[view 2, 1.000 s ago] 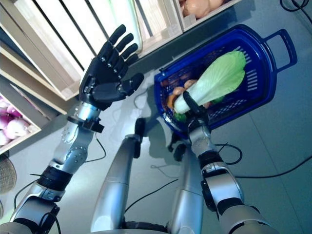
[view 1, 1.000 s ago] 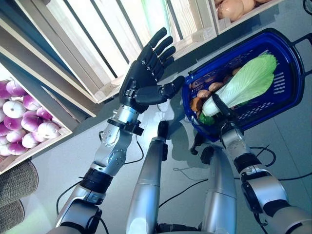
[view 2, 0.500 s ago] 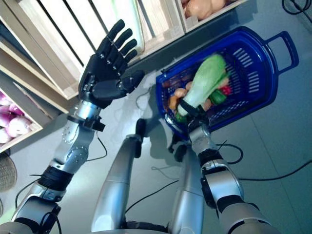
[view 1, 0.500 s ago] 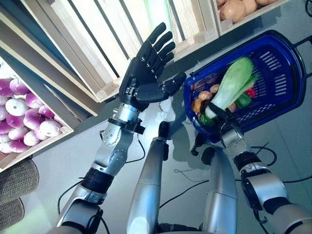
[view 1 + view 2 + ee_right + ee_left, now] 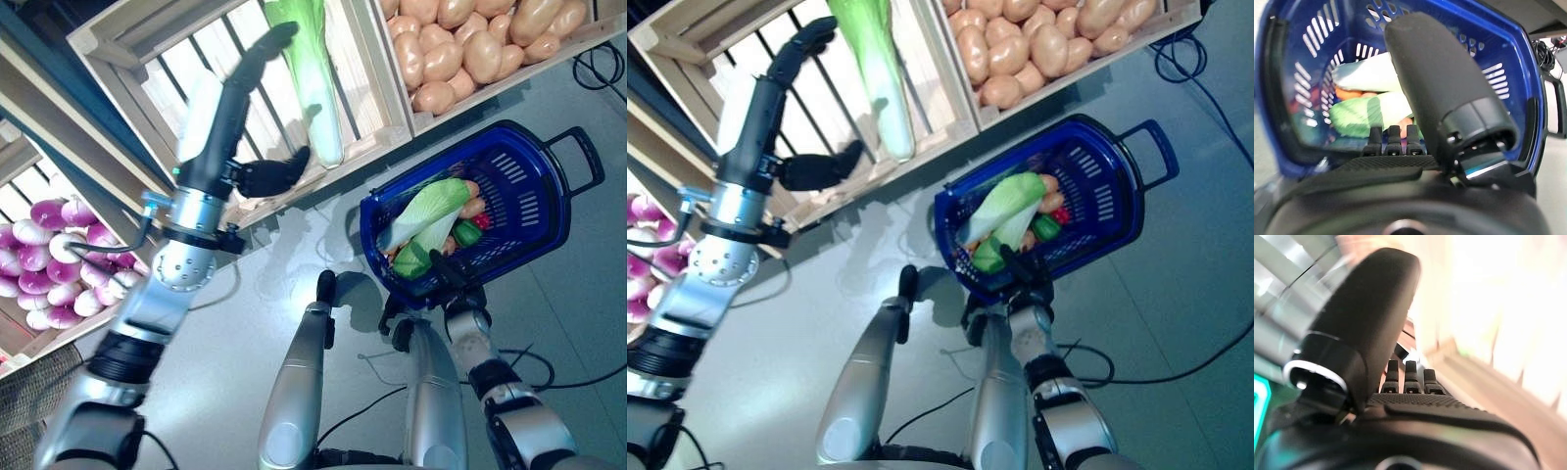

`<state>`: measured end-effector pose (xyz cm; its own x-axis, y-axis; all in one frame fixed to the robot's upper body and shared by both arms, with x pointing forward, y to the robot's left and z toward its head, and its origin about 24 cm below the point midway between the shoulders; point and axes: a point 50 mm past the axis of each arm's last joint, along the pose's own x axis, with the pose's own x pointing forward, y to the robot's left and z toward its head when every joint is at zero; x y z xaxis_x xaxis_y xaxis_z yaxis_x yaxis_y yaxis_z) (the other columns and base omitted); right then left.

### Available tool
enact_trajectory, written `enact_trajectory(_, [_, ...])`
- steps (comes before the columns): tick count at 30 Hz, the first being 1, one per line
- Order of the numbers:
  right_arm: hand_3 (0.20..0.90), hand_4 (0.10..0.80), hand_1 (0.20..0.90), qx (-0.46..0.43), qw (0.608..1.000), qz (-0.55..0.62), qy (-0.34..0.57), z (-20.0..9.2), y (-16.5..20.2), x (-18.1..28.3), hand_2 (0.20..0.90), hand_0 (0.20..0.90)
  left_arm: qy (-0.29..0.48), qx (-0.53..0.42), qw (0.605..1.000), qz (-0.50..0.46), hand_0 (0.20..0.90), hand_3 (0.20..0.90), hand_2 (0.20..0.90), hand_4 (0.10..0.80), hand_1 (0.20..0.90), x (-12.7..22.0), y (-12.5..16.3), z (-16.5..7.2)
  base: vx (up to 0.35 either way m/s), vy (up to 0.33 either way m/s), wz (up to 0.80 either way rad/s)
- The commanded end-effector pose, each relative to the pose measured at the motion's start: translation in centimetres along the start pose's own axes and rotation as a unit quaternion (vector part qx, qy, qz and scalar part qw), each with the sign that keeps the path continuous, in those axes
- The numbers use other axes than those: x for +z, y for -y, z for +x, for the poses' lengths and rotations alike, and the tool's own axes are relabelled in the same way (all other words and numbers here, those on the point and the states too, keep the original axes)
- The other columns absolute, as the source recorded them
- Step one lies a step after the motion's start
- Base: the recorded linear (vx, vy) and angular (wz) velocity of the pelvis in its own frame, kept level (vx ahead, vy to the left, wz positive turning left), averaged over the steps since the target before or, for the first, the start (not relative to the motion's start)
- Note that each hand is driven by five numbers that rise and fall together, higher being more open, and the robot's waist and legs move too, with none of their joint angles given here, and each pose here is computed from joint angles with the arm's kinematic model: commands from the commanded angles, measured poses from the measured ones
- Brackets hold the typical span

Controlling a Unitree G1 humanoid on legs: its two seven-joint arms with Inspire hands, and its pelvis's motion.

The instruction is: Put vegetables into the basket

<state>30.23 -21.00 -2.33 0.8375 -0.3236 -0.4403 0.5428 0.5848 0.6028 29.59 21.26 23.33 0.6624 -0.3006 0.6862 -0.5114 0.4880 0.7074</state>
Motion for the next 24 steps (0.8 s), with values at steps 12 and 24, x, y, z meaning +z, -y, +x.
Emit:
enact_trajectory(12, [0.900, 0.800, 0.900, -0.009, 1.000, -0.001, -0.003, -1.7, 8.9, 1.4, 0.900, 0.900, 0.132, -0.007, 0.878, 0.459, 0.900, 0.900, 0.900, 0.800, 0.900, 0.2, -7.2, 5.9, 0.021, -0.006, -0.06])
enact_trajectory(24, [0.900, 0.800, 0.900, 0.041, 0.999, -0.027, 0.015, -0.6, 6.2, 2.9, 0.900, 0.900, 0.131, -0.117, 0.869, 0.463, 0.900, 0.900, 0.900, 0.800, 0.900, -3.1, -4.4, 6.1, 0.006, 0.038, -0.08])
